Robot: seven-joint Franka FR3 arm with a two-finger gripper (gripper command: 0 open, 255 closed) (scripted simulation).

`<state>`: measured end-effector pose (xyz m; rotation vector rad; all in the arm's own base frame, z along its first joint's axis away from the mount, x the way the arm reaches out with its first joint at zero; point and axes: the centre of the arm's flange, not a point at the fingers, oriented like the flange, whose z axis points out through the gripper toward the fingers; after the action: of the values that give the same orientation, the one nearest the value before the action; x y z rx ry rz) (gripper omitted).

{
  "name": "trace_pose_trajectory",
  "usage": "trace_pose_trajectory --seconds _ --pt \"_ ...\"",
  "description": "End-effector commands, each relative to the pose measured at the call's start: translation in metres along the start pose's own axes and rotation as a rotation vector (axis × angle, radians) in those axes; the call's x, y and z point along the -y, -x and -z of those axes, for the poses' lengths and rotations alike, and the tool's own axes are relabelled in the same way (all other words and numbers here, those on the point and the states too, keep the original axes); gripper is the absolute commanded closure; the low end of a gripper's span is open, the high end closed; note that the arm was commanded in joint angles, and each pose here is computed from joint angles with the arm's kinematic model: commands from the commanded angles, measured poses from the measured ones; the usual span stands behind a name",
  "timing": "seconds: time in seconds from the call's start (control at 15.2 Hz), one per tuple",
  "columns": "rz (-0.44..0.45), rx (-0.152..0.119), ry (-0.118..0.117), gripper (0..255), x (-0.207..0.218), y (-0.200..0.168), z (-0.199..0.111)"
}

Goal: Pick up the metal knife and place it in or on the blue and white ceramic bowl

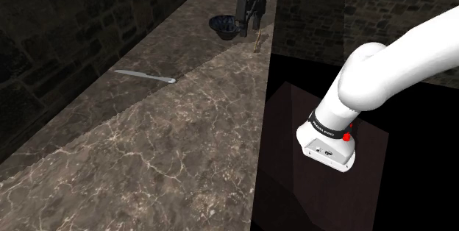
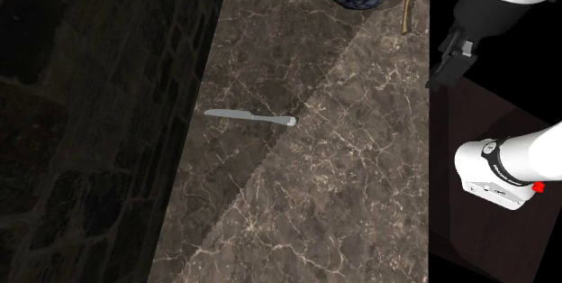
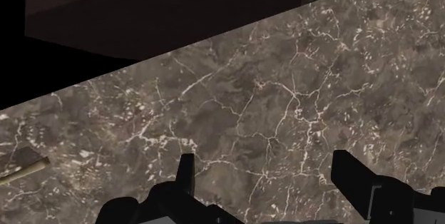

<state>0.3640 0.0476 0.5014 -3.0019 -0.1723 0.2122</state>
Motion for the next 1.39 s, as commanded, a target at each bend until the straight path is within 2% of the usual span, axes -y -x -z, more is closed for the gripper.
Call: trace_pose_trajectory --seconds 0.0,1.32 --pt "0.025 -0.009 0.013 0 0.012 -0.023 -0.009" --pt "0.263 -0.085 0.139 0 0.149 -0.226 -0.102"
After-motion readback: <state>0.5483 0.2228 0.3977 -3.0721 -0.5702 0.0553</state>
